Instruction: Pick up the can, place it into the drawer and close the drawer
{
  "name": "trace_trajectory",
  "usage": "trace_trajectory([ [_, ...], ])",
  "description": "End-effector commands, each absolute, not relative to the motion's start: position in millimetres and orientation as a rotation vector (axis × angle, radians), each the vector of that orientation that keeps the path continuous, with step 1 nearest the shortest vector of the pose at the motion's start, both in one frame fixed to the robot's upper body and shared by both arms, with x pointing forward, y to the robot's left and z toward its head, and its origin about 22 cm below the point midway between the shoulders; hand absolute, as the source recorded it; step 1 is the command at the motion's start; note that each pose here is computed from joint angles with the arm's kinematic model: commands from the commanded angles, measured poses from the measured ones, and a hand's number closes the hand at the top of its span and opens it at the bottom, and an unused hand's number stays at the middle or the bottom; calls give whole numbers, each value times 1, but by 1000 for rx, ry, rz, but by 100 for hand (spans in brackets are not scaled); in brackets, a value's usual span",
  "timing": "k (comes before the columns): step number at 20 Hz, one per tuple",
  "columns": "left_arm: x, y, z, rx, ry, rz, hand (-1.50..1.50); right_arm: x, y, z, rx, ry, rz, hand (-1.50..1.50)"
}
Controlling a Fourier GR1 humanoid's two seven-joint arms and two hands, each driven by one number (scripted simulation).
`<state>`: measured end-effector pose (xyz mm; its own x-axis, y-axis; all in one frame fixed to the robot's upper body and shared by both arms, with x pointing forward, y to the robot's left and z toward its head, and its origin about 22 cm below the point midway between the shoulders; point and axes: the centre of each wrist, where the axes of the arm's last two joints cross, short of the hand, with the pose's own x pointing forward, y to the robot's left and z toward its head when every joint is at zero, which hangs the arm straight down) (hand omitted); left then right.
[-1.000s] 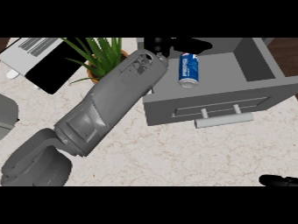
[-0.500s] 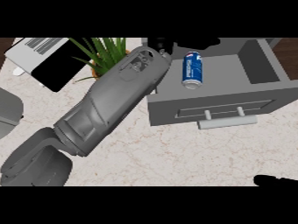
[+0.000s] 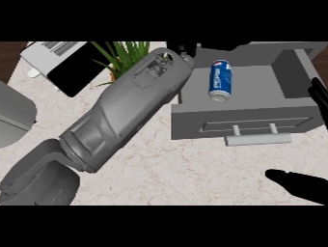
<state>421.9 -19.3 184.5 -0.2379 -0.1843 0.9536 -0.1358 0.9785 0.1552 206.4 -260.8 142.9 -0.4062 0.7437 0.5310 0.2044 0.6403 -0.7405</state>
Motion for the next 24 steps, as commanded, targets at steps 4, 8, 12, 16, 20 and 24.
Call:
trace_trajectory([
  [4, 421, -15, 182, 199, -1785, -58, -150, 222, -235, 108, -909, -1803, 978, -150],
  [8, 430, -2, 208, 213, -1788, -39, -150, 253, -239, 85, -1015, -1695, 1031, -150],
  [12, 430, 12, 197, 216, -1780, -27, -150, 260, -231, 46, -1022, -1720, 957, -150],
  [16, 423, 12, 209, 237, -1792, -33, -150, 289, -227, 20, -1053, -1698, 914, -150],
  [20, 420, 38, 221, 223, -1770, -52, -150, 299, -239, 13, -1083, -1644, 912, -150],
  [24, 418, 59, 211, 249, -1781, -53, -150, 316, -239, -6, -1125, -1626, 954, -150],
])
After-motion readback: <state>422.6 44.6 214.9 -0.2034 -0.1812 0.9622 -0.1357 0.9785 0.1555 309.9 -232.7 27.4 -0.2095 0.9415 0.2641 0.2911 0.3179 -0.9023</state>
